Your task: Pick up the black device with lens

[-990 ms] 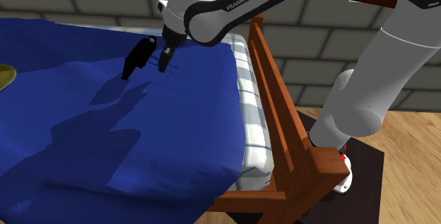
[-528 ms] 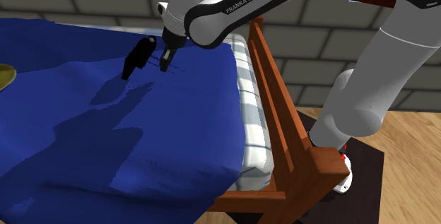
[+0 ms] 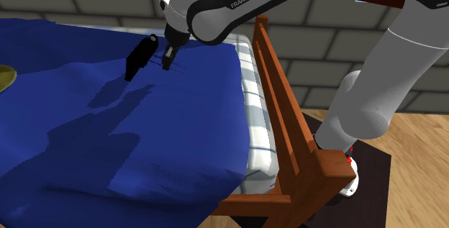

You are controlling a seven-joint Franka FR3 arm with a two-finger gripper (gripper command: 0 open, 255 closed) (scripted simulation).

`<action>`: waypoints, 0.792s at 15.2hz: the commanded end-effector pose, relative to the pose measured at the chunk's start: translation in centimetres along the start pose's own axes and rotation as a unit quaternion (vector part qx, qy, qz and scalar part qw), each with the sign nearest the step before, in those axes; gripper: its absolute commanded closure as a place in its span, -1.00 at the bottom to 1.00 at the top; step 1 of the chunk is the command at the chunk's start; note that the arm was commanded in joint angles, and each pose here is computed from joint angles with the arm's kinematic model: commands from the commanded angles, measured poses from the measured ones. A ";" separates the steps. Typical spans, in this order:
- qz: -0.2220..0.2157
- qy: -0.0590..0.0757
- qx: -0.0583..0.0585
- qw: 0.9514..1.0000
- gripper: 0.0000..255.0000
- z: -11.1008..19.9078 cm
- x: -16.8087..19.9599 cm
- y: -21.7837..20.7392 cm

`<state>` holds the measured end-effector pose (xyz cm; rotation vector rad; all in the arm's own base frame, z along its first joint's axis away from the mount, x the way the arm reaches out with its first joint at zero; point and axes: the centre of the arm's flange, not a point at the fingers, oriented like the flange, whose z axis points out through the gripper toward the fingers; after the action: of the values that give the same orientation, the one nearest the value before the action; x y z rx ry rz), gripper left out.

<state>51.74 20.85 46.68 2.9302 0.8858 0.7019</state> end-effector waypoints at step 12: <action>0.000 0.000 0.000 1.000 1.00 -6.1 2.8 0.9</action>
<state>51.66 20.79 52.92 2.9304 0.8856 0.7007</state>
